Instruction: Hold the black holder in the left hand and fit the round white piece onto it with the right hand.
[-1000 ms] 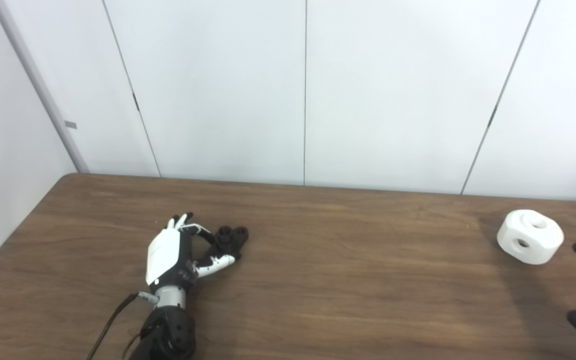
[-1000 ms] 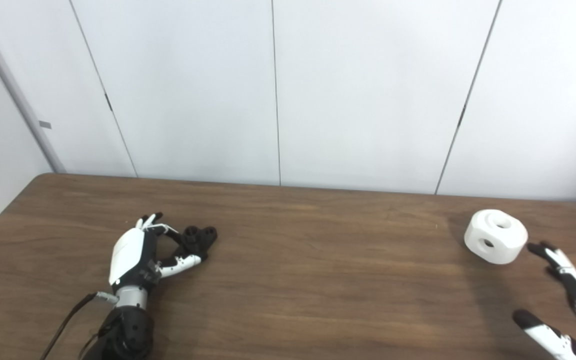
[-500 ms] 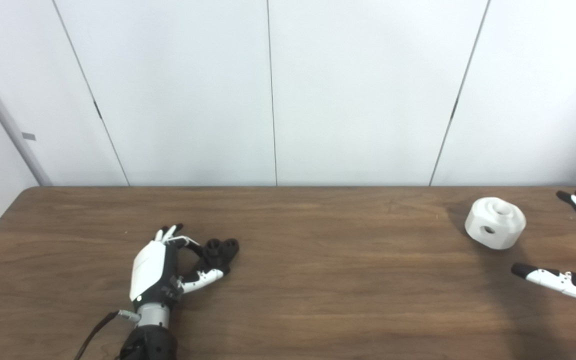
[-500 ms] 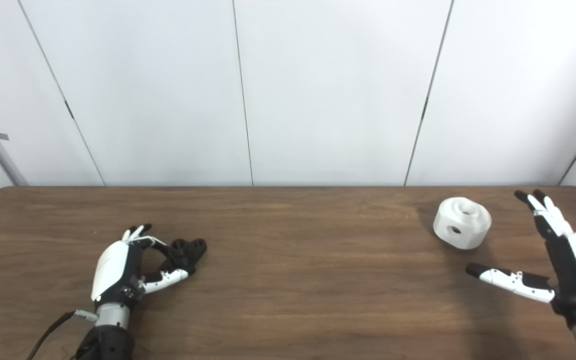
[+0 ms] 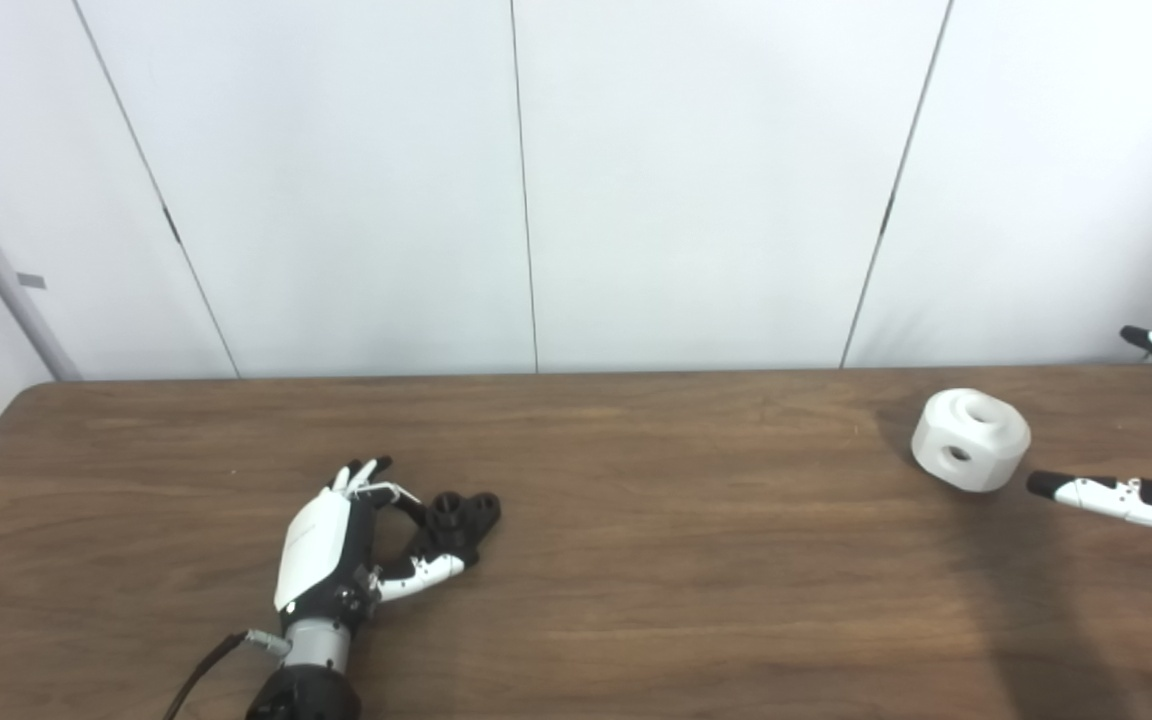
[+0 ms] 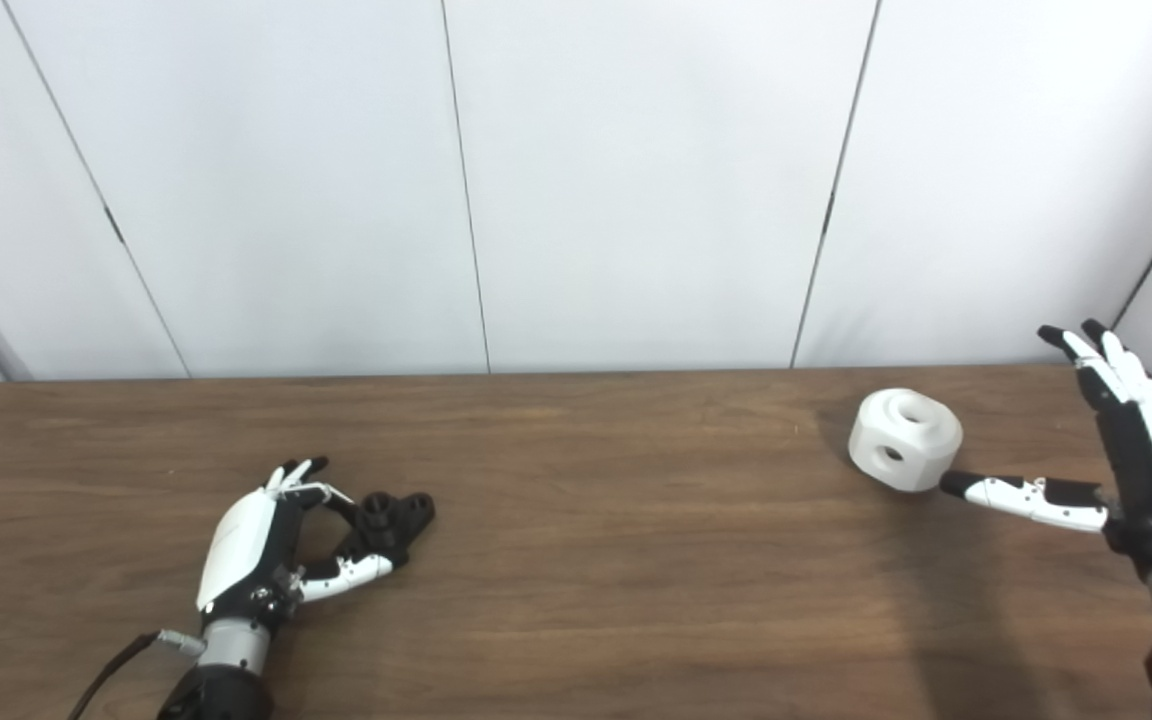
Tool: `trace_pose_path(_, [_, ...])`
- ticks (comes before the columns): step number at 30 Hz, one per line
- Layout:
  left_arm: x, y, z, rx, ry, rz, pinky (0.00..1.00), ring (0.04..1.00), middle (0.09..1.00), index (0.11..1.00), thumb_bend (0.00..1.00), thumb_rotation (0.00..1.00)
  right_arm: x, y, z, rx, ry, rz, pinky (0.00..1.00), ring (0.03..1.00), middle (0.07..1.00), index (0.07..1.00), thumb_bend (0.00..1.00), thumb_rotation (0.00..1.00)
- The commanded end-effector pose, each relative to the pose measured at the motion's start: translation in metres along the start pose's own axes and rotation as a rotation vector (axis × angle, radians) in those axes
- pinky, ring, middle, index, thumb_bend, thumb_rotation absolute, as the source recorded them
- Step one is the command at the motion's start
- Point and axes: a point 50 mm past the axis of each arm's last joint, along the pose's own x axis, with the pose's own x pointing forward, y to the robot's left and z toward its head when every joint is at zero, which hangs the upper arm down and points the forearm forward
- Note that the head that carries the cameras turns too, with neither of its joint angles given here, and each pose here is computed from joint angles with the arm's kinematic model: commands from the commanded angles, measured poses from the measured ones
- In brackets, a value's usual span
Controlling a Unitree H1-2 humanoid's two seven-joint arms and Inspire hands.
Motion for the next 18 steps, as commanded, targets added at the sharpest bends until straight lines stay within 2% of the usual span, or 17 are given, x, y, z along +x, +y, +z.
trace_pose_path(1, [0.007,0.01,0.019,-0.008,-0.102,0.04,1.0,1.0,0.925,0.479,0.52,0.04,0.012,-0.02,0.013,-0.026,-0.03,-0.059,1.0,1.0,1.0,0.918,1.0,0.45])
trace_pose_path(3, [0.007,0.008,0.019,-0.009,-0.112,0.032,1.0,1.0,0.924,0.479,0.52,0.04,0.014,-0.02,0.015,-0.024,-0.016,-0.06,1.0,1.0,1.0,0.921,1.0,0.44])
trace_pose_path(4, [0.008,0.007,0.019,-0.01,-0.114,0.029,1.0,1.0,0.924,0.479,0.52,0.04,0.014,-0.02,0.015,-0.027,-0.013,-0.06,1.0,1.0,1.0,0.913,1.0,0.38])
trace_pose_path(6, [0.008,0.006,0.018,-0.011,-0.12,0.024,1.0,1.0,0.922,0.479,0.52,0.04,0.016,-0.018,0.014,-0.04,-0.008,-0.059,1.0,1.0,1.0,0.908,0.99,0.35])
trace_pose_path(10, [0.01,0.002,0.017,-0.019,-0.123,0.006,1.0,1.0,0.922,0.48,0.52,0.04,0.019,-0.012,0.011,-0.068,0.007,-0.053,1.0,1.0,1.0,0.896,1.0,0.4])
trace_pose_path(14, [0.011,0.0,0.017,-0.029,-0.132,-0.008,1.0,1.0,0.92,0.48,0.52,0.04,0.021,-0.003,0.006,-0.06,0.027,-0.042,1.0,1.0,1.0,0.898,1.0,0.5])
trace_pose_path(18, [0.014,-0.002,0.018,-0.026,-0.157,-0.023,1.0,1.0,0.918,0.481,0.52,0.04,0.023,0.004,0.007,-0.063,0.052,-0.031,1.0,1.0,1.0,0.899,1.0,0.54])
